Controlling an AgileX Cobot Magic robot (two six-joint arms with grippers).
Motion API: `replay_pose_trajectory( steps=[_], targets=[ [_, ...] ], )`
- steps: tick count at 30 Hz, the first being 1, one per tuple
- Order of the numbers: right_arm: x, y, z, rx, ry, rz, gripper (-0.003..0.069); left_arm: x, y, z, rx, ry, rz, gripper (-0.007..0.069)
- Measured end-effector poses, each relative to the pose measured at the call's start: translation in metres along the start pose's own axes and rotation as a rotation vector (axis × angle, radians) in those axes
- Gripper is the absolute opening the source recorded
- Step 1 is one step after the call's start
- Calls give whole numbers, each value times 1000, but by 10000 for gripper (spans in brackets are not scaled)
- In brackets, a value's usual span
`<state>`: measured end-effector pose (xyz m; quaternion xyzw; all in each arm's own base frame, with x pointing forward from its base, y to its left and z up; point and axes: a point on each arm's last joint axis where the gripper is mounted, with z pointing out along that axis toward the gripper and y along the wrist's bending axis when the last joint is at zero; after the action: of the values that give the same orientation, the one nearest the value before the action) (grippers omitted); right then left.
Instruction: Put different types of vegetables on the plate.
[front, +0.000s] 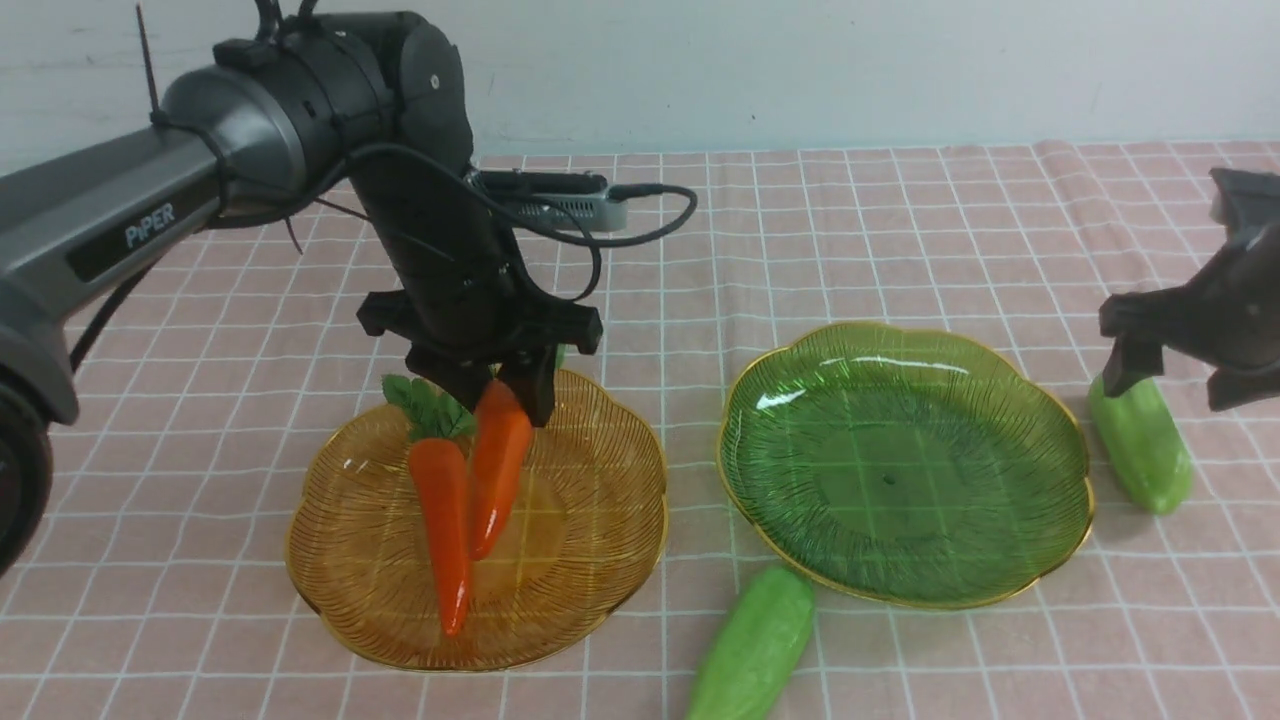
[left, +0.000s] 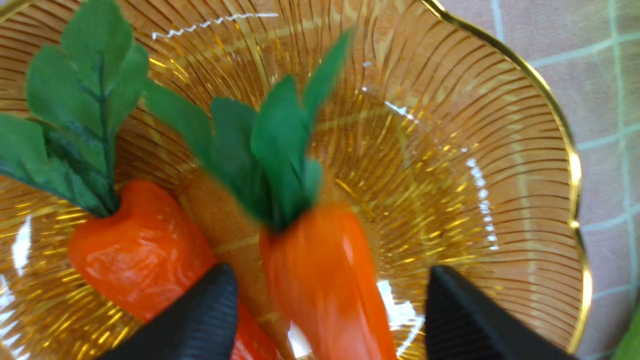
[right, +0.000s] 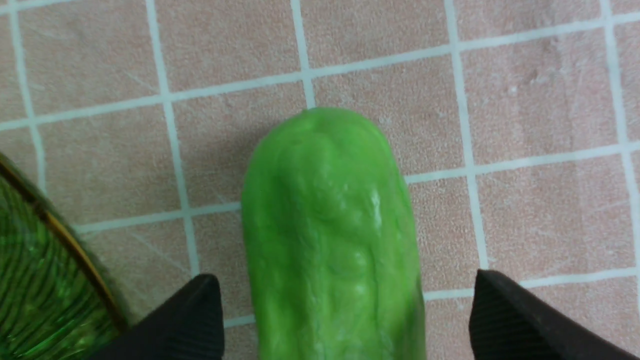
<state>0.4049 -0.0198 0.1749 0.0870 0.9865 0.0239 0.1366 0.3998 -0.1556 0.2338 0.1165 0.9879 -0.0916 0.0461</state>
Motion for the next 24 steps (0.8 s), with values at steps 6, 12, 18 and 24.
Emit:
replay_pose_trajectory(
  steps=[6,12,18,24],
  targets=[
    [2,-1,15,5,37,-11,449,-1,3,1,-33,-4,-6,534],
    [-6,-6,-5,26,52,-19,399,2,3,-16,-50,-42,-6,376],
    [-18,-1,-64,-29,-19,9,399,16,-4,-68,-39,-162,29,46],
    [-8,58,-122,-264,-101,-67,399,63,-8,-129,-36,-278,49,-3]
  ],
)
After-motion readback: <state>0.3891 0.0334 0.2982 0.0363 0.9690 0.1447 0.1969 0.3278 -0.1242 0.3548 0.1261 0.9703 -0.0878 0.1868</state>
